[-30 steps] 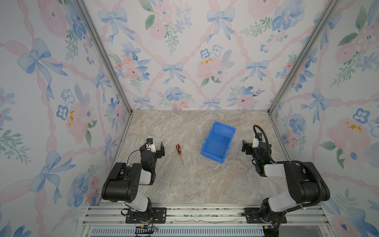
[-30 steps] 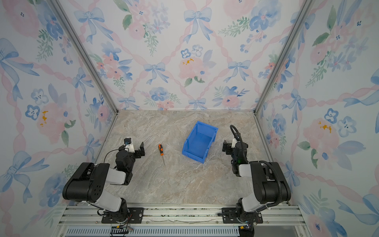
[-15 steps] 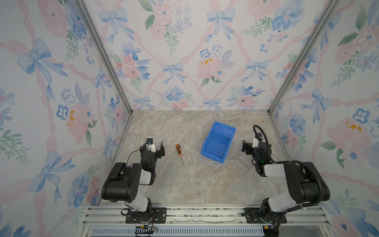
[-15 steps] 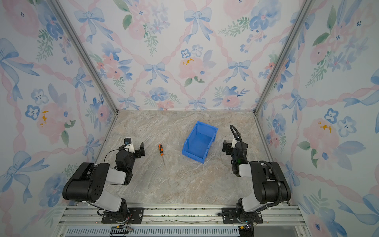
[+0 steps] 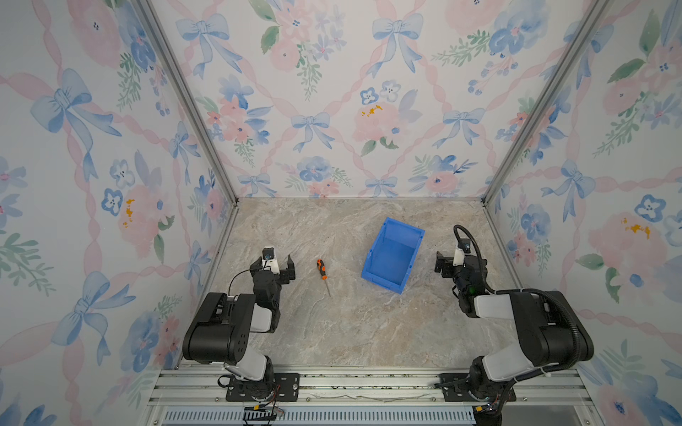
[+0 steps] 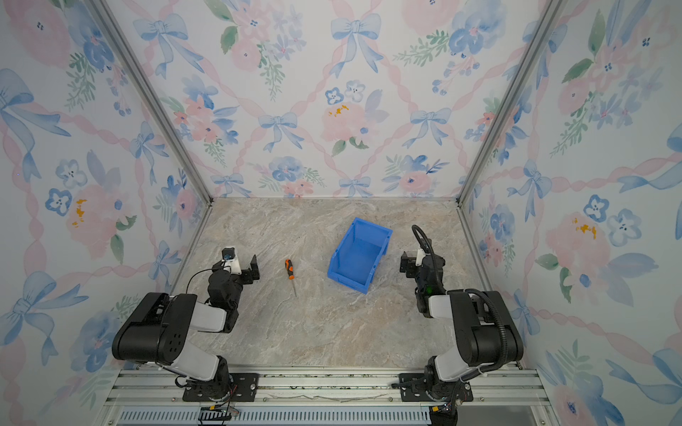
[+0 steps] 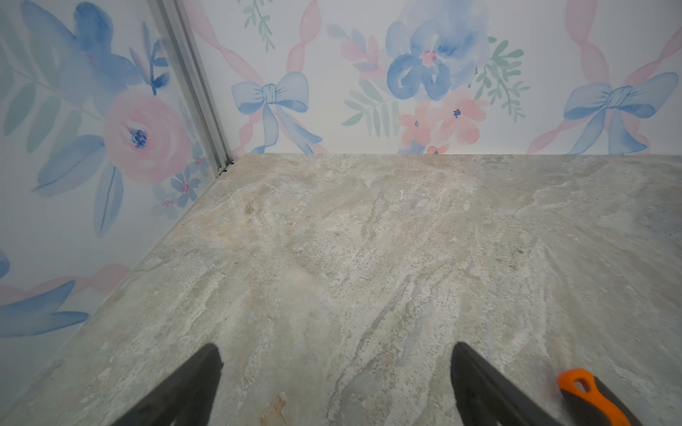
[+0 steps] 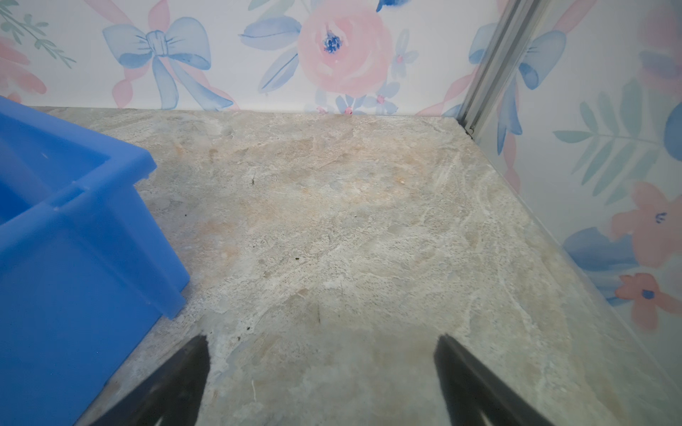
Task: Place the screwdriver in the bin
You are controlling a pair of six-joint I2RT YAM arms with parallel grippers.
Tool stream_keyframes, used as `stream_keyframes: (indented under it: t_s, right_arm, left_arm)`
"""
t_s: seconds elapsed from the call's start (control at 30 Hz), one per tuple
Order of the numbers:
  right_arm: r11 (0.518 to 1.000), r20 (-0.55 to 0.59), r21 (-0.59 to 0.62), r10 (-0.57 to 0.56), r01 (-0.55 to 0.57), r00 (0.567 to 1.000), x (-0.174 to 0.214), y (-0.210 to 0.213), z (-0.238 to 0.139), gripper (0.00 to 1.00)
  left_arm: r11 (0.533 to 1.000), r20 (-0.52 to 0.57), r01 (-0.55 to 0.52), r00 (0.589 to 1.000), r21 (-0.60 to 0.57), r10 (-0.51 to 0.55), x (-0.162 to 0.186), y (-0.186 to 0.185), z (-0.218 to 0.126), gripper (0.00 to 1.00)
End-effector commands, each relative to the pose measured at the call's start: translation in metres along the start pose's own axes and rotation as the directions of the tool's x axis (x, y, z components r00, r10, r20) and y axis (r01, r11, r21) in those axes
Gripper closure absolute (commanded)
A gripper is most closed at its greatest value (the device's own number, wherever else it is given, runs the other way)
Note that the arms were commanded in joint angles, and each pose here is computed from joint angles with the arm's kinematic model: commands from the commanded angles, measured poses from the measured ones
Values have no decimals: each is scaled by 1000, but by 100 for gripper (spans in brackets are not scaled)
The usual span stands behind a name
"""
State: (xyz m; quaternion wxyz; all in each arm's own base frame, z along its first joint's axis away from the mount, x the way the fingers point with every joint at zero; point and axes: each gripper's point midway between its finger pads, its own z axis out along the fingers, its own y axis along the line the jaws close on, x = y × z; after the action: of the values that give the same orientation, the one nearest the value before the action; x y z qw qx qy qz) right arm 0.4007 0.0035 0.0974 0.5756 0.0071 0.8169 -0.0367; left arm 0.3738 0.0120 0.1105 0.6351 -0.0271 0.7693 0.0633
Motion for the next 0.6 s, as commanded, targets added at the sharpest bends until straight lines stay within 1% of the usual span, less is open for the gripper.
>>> stream_keyframes:
  t_s: [0.0,0.1,0.2,0.3,0.43,0.5,0.57]
  right_arm:
    - [1000,13,24,-16,16,1000,-4,0,-4,3]
    - [998,24,61,-23,21,999,-15,-4,-13,3]
    - [999,1,15,-48,48,999,-23,8,-26,3]
    - [997,22,2,-74,74,997,-32,19,-43,3]
    - [993,23,-18,-116,117,993,-40,35,-62,3]
    - [991,19,-19,-130,130,991,-42,40,-69,3]
    - [987,11,-45,-153,153,988,-46,48,-77,3]
  left_arm:
    - [999,8,22,1000,-44,-22,-6,8,0,2]
    - [999,-2,22,1000,-49,-22,-10,9,1,2]
    - [998,-20,24,999,-50,-25,-13,9,1,2]
    - [997,-25,30,999,-68,-32,-16,12,0,2]
    - [997,-45,27,999,-78,-31,-18,12,2,2]
    - [997,-68,14,998,-73,-19,-20,11,2,2]
    - [998,-115,-2,993,-63,-5,-19,8,3,2]
